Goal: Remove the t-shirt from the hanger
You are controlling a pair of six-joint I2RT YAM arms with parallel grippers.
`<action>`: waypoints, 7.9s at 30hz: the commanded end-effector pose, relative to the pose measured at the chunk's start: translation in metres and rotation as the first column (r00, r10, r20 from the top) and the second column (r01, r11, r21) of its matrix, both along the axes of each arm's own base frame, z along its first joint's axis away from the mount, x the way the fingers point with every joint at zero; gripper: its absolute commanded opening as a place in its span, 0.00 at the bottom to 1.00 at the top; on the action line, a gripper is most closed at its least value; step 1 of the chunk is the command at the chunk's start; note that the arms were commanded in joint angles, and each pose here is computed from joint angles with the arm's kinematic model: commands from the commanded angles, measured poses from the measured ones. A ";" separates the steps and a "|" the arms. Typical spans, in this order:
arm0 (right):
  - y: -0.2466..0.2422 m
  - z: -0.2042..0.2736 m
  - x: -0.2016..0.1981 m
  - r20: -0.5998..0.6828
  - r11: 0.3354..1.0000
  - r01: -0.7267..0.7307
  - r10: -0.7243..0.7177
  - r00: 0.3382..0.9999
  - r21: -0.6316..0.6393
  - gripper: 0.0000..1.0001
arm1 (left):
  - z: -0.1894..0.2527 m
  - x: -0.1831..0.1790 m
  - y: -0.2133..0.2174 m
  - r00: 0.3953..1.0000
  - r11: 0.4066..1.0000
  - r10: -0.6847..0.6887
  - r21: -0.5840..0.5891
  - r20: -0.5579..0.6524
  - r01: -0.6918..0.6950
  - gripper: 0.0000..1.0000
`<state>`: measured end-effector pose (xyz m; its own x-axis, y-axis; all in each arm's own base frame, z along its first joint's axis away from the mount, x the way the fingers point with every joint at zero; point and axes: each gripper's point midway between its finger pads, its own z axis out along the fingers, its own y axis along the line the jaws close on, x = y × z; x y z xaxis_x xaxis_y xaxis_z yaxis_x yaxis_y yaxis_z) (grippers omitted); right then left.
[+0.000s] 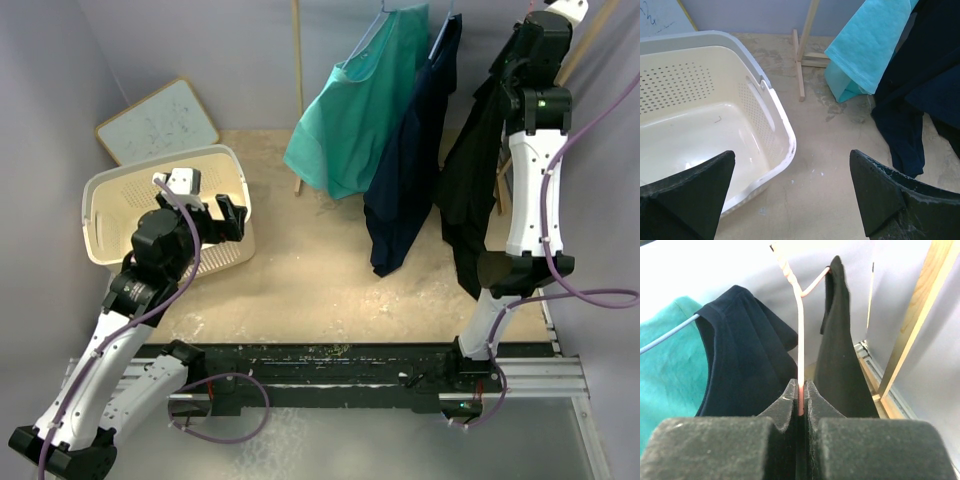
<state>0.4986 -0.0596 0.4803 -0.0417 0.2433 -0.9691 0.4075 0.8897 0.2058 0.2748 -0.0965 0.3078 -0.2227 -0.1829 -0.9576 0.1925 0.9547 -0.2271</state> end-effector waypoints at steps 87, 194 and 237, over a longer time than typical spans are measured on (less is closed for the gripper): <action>0.249 0.014 -0.342 0.368 -0.265 -0.960 0.905 -0.216 0.088 0.00 | 0.242 -0.082 -0.128 0.419 0.574 -0.770 0.233 0.481 0.785 0.95; 0.095 -0.141 -0.223 -0.182 0.924 -0.376 0.383 0.906 0.072 0.00 | 0.181 -0.075 -0.072 0.743 0.825 -0.558 0.150 0.369 0.545 0.00; 0.206 -0.029 -0.329 0.161 0.235 -0.971 0.961 0.225 -0.050 0.54 | 0.026 0.000 -0.101 0.825 0.792 -0.518 0.238 -0.228 0.562 0.00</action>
<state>0.2072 0.1263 0.4022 -0.2885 0.1680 -0.9426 -0.6337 0.7045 0.3195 0.2806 -0.1987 0.3567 -0.3130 0.1454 -0.9385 0.7088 0.6935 -0.1290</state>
